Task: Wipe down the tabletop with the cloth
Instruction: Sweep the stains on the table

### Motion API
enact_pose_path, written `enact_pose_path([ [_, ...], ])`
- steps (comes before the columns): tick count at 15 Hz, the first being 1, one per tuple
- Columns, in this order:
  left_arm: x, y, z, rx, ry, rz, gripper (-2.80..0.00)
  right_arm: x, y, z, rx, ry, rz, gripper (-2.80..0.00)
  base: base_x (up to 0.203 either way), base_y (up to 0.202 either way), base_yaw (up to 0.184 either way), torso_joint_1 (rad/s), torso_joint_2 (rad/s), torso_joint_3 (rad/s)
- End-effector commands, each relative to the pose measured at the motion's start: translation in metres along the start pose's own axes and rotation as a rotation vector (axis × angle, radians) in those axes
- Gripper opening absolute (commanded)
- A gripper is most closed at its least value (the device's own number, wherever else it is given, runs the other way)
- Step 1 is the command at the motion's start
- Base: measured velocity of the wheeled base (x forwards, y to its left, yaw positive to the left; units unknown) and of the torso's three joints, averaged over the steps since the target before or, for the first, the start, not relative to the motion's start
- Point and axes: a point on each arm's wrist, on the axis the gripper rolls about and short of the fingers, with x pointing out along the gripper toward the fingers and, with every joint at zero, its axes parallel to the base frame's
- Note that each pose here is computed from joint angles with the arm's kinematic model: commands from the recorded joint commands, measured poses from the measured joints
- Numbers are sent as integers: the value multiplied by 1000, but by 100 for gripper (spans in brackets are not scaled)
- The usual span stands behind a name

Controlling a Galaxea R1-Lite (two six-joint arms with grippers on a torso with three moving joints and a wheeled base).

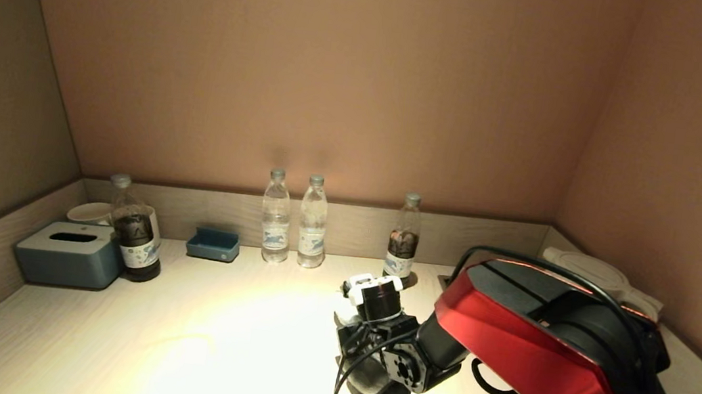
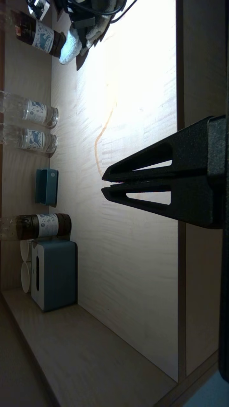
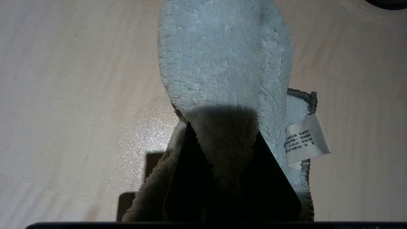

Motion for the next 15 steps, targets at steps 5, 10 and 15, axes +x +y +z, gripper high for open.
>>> enact_pose_path([
  [5, 0, 0, 0, -2, 0, 0, -280, 24, -42, 9, 27, -33, -82, -280, 0, 0, 0, 0, 0, 0],
  [10, 0, 0, 0, -1, 0, 0, -280, 41, -55, 12, 48, -57, -108, -280, 0, 0, 0, 0, 0, 0],
  [15, 0, 0, 0, -1, 0, 0, -280, 52, -49, 18, 29, -64, -113, -280, 0, 0, 0, 0, 0, 0],
])
